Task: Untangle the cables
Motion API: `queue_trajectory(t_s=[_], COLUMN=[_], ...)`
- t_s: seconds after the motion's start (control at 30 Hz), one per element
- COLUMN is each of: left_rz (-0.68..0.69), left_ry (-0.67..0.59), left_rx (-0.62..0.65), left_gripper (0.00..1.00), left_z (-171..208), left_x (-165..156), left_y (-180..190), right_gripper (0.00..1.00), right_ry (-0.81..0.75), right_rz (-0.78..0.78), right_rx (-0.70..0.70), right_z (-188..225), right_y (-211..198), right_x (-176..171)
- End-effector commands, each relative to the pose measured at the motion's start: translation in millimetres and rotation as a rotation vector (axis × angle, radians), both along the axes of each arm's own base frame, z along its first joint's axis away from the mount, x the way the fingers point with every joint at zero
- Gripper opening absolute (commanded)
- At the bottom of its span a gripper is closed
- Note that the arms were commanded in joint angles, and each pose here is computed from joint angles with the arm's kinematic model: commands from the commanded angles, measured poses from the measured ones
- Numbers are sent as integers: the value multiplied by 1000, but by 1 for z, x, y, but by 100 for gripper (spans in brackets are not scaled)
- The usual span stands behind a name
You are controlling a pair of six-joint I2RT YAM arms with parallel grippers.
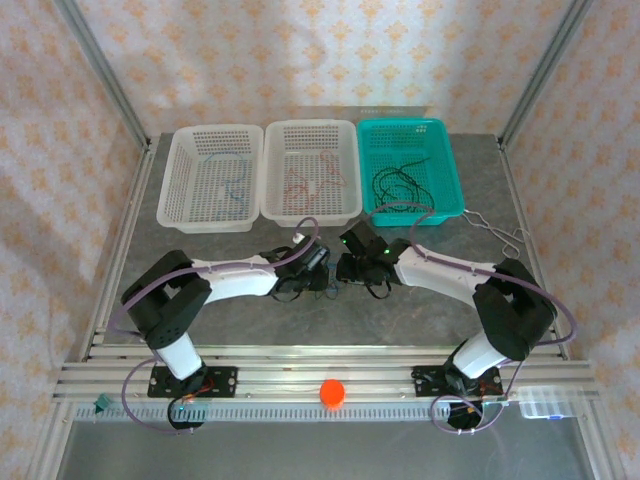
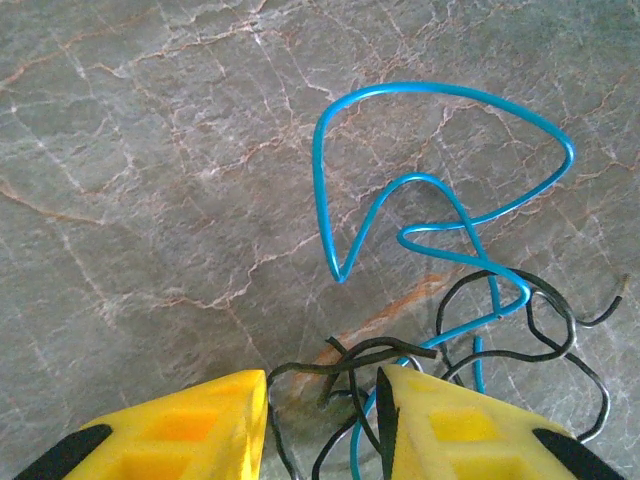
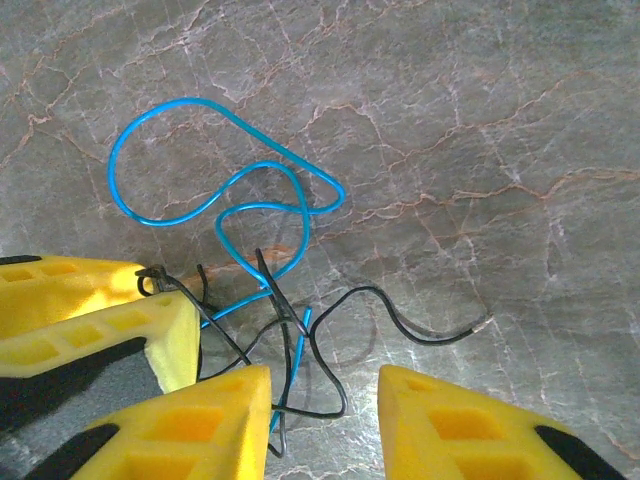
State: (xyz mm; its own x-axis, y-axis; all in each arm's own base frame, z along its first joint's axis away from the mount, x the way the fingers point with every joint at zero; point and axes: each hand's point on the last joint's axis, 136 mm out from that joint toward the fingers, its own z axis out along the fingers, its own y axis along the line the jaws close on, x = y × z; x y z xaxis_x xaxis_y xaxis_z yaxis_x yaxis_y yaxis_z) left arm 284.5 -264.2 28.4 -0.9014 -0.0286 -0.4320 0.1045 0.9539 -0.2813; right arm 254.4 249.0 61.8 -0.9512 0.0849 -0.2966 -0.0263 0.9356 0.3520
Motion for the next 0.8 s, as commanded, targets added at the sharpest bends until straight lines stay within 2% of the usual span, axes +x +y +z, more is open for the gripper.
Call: queue_trajectory(t_s=[0.0,0.13,0.5,0.77], left_rz=[-6,4,53,47], left_ry=[-25,-42,-173,-311], left_rx=[24,9,-90,-232], left_gripper=[36,31,3,0], left_z=[5,10,54,107], left_x=[6,9,13,12], left_y=[-3,-5,3,9], right_gripper=[34,34,37,48], right_ry=[-24,-39,-218,-449], right_rz=[-27,-36,-148,-263], right_rx=[0,-4,1,70], right_z=[4,8,53,113], right_y=[-5,-7,-27,-52], right_x=[2,4,24,36])
